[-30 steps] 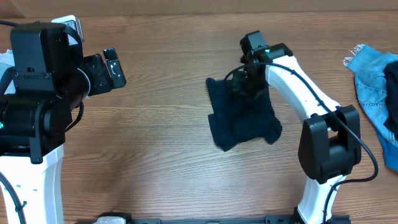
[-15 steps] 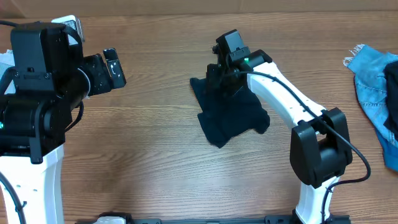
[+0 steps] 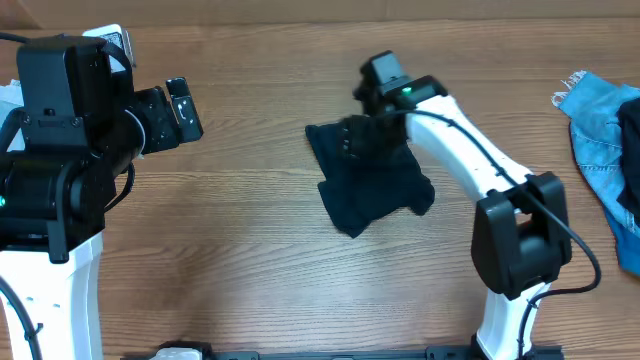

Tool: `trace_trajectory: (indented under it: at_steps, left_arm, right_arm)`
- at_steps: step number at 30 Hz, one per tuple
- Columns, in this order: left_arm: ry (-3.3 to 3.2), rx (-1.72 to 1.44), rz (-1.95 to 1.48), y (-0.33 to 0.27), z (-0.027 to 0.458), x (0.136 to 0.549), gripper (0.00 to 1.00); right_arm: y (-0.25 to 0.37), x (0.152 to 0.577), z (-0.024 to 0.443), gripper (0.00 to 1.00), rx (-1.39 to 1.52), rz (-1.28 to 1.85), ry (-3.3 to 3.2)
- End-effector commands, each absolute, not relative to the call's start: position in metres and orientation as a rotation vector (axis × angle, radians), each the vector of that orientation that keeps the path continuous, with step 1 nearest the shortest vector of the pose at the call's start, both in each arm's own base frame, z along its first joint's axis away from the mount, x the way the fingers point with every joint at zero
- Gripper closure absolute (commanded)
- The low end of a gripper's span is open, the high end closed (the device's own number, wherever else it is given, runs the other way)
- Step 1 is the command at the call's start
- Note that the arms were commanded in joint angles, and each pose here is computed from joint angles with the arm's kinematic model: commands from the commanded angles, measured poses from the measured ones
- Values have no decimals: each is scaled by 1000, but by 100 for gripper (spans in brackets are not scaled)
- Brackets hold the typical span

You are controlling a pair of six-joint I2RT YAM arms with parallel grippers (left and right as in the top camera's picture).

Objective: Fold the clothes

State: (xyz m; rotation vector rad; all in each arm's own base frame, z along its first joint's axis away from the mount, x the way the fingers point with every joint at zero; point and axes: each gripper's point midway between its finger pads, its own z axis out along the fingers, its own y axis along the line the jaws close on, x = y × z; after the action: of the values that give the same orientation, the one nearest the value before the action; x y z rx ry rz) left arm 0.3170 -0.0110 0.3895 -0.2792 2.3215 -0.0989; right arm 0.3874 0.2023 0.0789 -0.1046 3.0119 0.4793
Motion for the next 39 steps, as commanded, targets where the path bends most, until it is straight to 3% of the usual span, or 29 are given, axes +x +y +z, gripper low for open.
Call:
trace_trajectory:
  at_steps: [1, 7, 20, 22, 25, 28, 31, 33, 34, 36, 39]
  left_arm:
    - [2315, -294, -84, -8, 391, 318, 0]
    - [2315, -294, -84, -7, 391, 317, 0]
    - [2315, -294, -84, -8, 391, 318, 0]
    - [2315, -294, -84, -8, 391, 318, 0]
    - [2315, -294, -84, -8, 391, 318, 0]
    - [2315, -294, -84, -8, 391, 318, 0]
    - [2314, -294, -84, -7, 391, 318, 0]
    - [2315, -294, -84, -8, 391, 318, 0]
    - [2315, -294, -84, -8, 391, 318, 0]
    - [2315, -294, -84, -8, 391, 318, 0]
    - [2315, -294, -84, -8, 391, 318, 0]
  right_arm:
    - [165, 367, 106, 28, -1, 409, 3095]
    - [151, 328, 103, 26, 45, 349, 3265]
    - [166, 312, 41, 23, 378, 513, 3283]
    - [164, 312, 40, 35, 394, 492, 3280]
    - [158, 298, 41, 72, 368, 449, 3341]
    - [144, 283, 40, 84, 306, 301, 3403]
    - [145, 269, 42, 85, 238, 247, 3452]
    - [148, 262, 44, 82, 165, 237, 3475]
    - [150, 261, 44, 73, 142, 240, 3478]
    - [170, 263, 44, 46, -9, 368, 3445]
    - [216, 277, 56, 41, -170, 743, 3303]
